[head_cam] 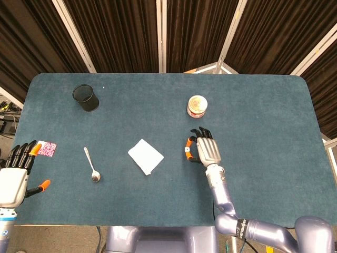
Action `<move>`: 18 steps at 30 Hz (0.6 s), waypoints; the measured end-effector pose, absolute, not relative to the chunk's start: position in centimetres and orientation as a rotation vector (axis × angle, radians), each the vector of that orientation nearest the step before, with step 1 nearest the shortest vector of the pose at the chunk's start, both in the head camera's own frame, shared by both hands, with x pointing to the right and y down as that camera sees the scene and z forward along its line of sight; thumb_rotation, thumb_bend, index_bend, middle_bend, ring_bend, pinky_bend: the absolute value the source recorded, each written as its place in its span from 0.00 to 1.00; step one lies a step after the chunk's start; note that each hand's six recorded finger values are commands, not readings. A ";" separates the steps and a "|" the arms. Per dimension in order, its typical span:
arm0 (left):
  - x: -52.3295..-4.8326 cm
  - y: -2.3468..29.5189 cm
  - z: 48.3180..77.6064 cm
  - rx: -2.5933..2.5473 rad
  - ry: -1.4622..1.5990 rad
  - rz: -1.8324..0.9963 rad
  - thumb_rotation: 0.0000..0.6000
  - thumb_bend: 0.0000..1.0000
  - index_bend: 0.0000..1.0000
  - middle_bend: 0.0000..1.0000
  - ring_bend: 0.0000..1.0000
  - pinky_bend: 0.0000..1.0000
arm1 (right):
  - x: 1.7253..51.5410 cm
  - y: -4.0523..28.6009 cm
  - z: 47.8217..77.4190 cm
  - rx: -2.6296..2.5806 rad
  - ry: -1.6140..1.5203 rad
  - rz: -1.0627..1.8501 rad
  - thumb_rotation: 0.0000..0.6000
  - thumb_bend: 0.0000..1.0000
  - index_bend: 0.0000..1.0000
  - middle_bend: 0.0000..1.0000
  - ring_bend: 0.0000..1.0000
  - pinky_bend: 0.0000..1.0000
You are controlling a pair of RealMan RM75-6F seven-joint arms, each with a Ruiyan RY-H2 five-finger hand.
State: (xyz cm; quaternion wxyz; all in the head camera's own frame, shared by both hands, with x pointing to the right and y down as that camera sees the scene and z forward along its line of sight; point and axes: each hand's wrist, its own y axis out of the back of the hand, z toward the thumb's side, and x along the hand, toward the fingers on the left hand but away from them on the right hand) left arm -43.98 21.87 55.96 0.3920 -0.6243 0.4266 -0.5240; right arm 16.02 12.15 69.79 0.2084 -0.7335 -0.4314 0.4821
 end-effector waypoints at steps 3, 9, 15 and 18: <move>-44.0 21.9 55.9 -1.584 1.084 -1.330 1.00 0.04 0.00 0.00 0.00 0.00 | 15.9 11.3 67.0 -2.017 -1.217 1.267 1.00 0.38 0.60 0.17 0.00 0.00; -43.8 22.0 55.7 -1.581 1.083 -1.320 1.00 0.04 0.00 0.00 0.00 0.00 | 17.3 10.2 61.7 -1.939 -1.248 1.172 1.00 0.34 0.50 0.13 0.00 0.00; -43.3 22.3 54.8 -1.577 1.089 -1.287 1.00 0.04 0.00 0.00 0.00 0.00 | 20.0 10.9 59.1 -1.869 -1.250 1.202 1.00 0.26 0.34 0.07 0.00 0.00; -43.1 22.4 54.6 -1.579 1.092 -1.278 1.00 0.04 0.00 0.00 0.00 0.00 | 21.1 11.4 58.8 -1.854 -1.256 1.224 1.00 0.25 0.32 0.06 0.00 0.00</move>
